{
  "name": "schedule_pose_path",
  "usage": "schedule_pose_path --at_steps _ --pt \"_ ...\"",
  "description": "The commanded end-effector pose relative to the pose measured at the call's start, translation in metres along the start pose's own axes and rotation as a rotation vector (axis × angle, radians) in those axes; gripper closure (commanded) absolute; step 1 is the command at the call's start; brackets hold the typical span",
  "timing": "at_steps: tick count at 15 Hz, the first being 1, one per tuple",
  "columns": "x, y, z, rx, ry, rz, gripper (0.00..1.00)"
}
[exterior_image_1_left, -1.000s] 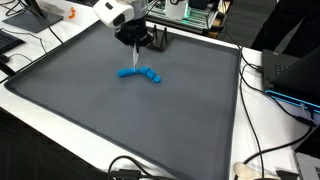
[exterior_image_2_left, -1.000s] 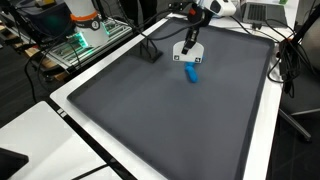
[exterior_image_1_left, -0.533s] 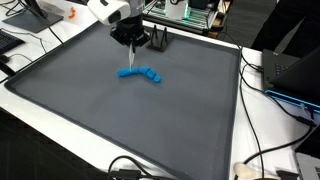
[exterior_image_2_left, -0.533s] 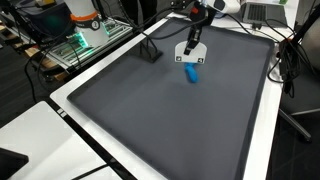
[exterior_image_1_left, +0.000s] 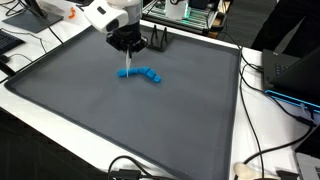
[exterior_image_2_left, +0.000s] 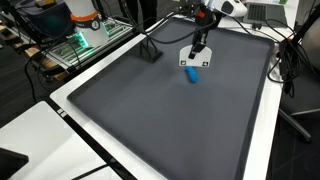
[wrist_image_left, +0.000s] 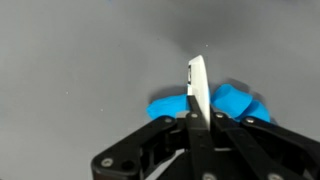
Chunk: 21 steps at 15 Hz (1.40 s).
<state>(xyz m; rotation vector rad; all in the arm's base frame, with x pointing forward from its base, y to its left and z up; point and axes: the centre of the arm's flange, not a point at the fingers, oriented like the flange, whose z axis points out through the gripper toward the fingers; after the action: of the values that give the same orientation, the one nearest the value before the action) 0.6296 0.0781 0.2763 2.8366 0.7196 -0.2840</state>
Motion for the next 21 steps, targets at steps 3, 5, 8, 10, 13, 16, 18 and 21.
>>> schedule_pose_path --at_steps 3,5,8,10,13,16,18,21 --pt "0.017 0.004 0.013 -0.017 -0.009 -0.038 0.99" --pt "0.02 0.003 0.018 -0.016 -0.014 -0.042 0.99" --pt "0.025 0.001 0.026 -0.03 -0.026 -0.058 0.99" --pt "0.027 0.0 0.031 -0.032 -0.028 -0.065 0.99" --pt "0.029 -0.003 0.039 -0.033 -0.031 -0.072 0.99" --pt "0.028 -0.005 0.049 -0.032 -0.052 -0.081 0.99" --pt "0.027 -0.006 0.056 -0.031 -0.066 -0.084 0.99" --pt "0.025 -0.006 0.063 -0.026 -0.077 -0.085 0.99"
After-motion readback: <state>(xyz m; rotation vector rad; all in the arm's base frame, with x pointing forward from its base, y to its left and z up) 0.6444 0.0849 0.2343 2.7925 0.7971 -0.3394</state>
